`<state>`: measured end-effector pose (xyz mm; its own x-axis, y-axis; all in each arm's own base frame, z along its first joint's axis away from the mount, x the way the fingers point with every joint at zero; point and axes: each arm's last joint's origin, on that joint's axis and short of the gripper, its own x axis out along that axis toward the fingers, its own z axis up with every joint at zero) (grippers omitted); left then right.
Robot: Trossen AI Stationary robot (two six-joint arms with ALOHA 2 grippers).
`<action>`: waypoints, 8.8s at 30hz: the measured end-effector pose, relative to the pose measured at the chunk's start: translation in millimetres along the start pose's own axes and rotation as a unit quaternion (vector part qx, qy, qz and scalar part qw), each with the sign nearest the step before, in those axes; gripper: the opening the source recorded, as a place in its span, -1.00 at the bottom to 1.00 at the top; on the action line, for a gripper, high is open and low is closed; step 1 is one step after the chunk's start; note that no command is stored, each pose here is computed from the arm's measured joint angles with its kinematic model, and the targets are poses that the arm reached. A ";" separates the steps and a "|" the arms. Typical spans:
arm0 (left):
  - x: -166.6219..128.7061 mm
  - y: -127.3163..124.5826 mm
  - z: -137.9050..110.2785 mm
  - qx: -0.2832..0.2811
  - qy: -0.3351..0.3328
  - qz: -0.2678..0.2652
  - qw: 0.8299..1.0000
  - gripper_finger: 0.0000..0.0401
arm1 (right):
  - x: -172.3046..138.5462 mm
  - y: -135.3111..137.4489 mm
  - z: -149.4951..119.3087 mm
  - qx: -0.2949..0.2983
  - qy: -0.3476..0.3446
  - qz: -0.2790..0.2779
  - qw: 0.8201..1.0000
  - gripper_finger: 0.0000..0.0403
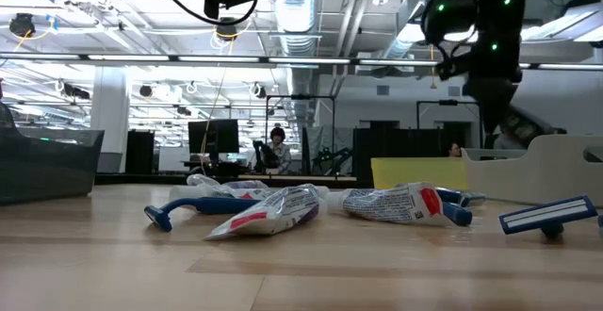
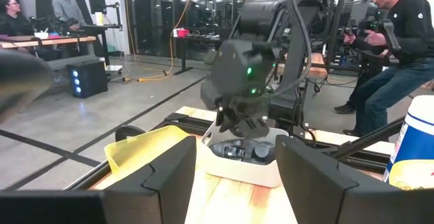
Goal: Pick & Place Travel size toiletries
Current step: Put the gray deodorant bottle into the white bin, then put the white toothpaste into the black bin
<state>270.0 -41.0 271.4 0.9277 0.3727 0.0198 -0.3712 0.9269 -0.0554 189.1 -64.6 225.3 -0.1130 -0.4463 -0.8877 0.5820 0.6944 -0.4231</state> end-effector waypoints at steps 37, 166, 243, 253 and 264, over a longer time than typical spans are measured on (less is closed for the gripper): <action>-33.7 18.9 -15.2 -0.054 0.209 -0.020 0.976 0.15 | -97.1 -37.4 -16.7 0.088 -0.232 0.109 0.963 0.37; -105.8 36.8 -89.9 -0.168 0.707 0.233 0.647 -0.41 | -162.5 -11.1 -81.1 0.045 -0.375 0.397 0.836 0.37; -24.5 -48.4 -109.6 -0.092 0.446 -0.060 0.888 0.15 | -160.3 -11.3 -82.4 0.037 -0.368 0.391 0.843 0.37; -48.5 -73.5 -104.5 0.012 0.365 -0.043 0.930 0.15 | -159.8 -11.3 -82.6 0.030 -0.369 0.387 0.844 0.37; -38.8 -87.0 -127.2 -0.015 0.389 -0.024 0.921 0.15 | -160.2 -10.5 -83.5 0.014 -0.361 0.400 0.842 0.37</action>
<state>271.3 -141.7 148.5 0.6941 0.1770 -0.6978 -0.3390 0.9355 -0.1000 133.9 46.7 356.8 0.8382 -0.0755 -0.5401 0.2584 0.9271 0.2714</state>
